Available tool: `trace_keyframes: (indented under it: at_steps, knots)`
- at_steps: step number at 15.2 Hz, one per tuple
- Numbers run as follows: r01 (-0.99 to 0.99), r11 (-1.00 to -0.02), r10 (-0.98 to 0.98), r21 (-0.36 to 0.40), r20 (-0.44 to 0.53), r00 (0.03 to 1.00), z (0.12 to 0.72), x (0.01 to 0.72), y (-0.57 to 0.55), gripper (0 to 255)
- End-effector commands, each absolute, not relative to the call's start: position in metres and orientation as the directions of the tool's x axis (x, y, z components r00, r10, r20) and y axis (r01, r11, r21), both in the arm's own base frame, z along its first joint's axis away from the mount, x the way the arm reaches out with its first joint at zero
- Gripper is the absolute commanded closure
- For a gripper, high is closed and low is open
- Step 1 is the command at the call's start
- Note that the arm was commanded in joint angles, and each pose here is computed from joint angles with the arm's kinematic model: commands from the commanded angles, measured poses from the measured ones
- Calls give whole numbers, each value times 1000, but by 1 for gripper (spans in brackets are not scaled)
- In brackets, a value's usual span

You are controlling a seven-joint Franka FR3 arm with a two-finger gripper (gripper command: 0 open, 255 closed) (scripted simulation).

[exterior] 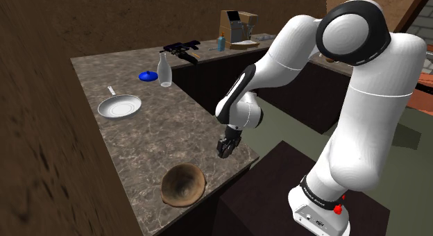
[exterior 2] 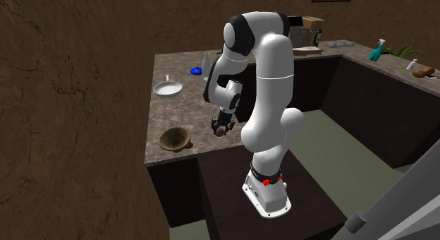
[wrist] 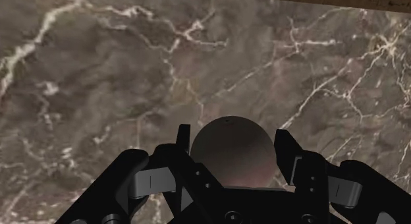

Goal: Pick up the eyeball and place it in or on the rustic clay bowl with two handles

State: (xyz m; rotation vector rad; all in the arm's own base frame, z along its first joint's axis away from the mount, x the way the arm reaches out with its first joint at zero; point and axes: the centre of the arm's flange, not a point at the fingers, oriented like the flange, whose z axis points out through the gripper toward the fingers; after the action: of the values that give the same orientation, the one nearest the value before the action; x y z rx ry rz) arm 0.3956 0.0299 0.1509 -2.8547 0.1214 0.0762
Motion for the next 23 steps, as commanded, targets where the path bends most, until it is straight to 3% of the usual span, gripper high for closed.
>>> trace_keyframes:
  at_steps: [1,23]
  knots:
    - [-92,-957,-77,-276,-65,995,150,395,29,255]
    - [-92,-957,-77,-276,-65,995,261,395,29,255]
